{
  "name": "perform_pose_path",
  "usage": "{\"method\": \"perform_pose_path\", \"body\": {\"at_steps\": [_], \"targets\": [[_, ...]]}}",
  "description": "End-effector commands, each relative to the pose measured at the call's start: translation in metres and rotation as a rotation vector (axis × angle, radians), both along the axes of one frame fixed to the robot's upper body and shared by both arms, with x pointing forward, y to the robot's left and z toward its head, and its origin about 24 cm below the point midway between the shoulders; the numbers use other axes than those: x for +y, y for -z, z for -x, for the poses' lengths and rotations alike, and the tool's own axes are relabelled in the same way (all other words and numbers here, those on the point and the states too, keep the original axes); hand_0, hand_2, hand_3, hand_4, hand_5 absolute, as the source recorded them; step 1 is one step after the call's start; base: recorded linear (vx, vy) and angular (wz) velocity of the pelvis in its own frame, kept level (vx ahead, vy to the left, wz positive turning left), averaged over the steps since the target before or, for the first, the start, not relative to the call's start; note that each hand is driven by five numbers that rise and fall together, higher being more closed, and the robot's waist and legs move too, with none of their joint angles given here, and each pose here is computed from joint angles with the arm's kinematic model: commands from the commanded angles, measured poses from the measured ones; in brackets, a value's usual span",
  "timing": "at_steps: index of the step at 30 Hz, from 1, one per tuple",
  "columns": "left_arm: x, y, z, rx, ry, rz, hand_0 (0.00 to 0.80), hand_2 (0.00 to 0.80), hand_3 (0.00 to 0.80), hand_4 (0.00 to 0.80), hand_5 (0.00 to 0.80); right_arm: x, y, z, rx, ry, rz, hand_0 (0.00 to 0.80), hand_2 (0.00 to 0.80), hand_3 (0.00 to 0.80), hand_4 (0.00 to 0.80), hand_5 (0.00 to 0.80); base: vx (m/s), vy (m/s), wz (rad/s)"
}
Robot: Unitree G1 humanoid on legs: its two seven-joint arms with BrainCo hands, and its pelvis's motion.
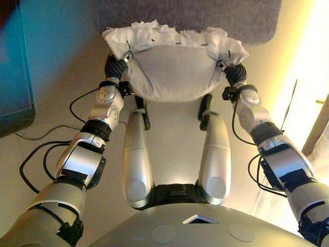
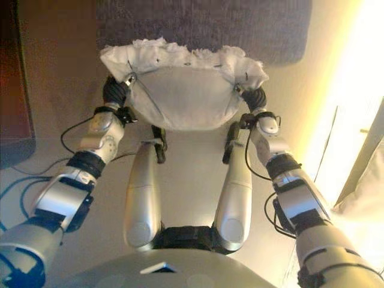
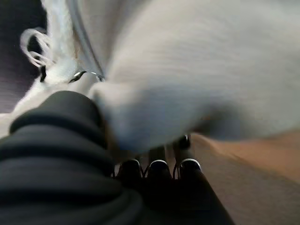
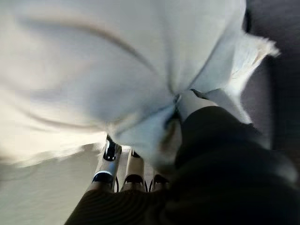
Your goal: Pick up the cushion and take it to the sofa
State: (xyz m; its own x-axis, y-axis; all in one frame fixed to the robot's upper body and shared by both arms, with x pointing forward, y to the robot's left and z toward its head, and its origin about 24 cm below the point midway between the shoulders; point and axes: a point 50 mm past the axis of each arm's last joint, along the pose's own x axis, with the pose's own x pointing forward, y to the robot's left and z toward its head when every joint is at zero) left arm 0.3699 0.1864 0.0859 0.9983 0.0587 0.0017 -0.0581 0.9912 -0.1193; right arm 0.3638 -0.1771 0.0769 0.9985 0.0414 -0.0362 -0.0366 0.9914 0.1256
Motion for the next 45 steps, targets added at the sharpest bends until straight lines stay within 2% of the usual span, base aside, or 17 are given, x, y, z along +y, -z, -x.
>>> {"method": "perform_pose_path", "body": {"at_steps": [1, 8, 18, 22, 25, 31, 38, 45], "targets": [[-0.057, -0.063, -0.009, -0.258, 0.235, 0.027, 0.8, 0.8, 0.8, 0.8, 0.8, 0.032, -0.055, -0.008, -0.246, -0.104, -0.091, 0.8, 0.8, 0.8, 0.8, 0.8, 0.085, -0.026, 0.0], [-0.045, -0.055, -0.01, -0.196, 0.203, 0.021, 0.8, 0.8, 0.8, 0.8, 0.8, 0.03, -0.054, -0.007, -0.211, -0.081, -0.09, 0.8, 0.8, 0.8, 0.8, 0.8, 0.097, -0.013, 0.0], [-0.046, 0.012, 0.028, -0.043, 0.189, 0.04, 0.8, 0.8, 0.8, 0.8, 0.8, 0.02, 0.012, 0.036, -0.084, 0.011, -0.145, 0.8, 0.8, 0.8, 0.8, 0.8, 0.244, 0.0, 0.13], [-0.032, 0.032, 0.045, 0.015, 0.131, 0.034, 0.8, 0.8, 0.8, 0.8, 0.8, 0.023, 0.027, 0.048, -0.023, -0.031, -0.16, 0.8, 0.8, 0.8, 0.8, 0.8, 0.271, 0.059, -0.12], [-0.02, 0.034, 0.047, 0.039, 0.101, 0.031, 0.8, 0.8, 0.8, 0.8, 0.8, 0.026, 0.03, 0.049, -0.006, -0.043, -0.131, 0.8, 0.8, 0.8, 0.8, 0.8, 0.139, 0.101, -0.43], [-0.019, 0.04, 0.04, 0.119, 0.081, -0.023, 0.8, 0.8, 0.8, 0.8, 0.8, 0.024, 0.047, 0.049, 0.095, -0.014, -0.197, 0.8, 0.8, 0.8, 0.8, 0.8, 0.052, 0.086, -0.03], [-0.019, 0.037, 0.031, 0.113, 0.083, -0.024, 0.8, 0.8, 0.8, 0.8, 0.8, 0.033, 0.059, 0.047, 0.154, -0.018, -0.198, 0.8, 0.8, 0.8, 0.8, 0.8, 0.081, 0.142, 0.01], [-0.013, 0.038, 0.034, 0.109, 0.092, 0.004, 0.8, 0.8, 0.8, 0.8, 0.8, 0.021, 0.058, 0.047, 0.17, -0.04, -0.191, 0.8, 0.8, 0.8, 0.8, 0.8, 0.432, -0.014, 0.0]]}}
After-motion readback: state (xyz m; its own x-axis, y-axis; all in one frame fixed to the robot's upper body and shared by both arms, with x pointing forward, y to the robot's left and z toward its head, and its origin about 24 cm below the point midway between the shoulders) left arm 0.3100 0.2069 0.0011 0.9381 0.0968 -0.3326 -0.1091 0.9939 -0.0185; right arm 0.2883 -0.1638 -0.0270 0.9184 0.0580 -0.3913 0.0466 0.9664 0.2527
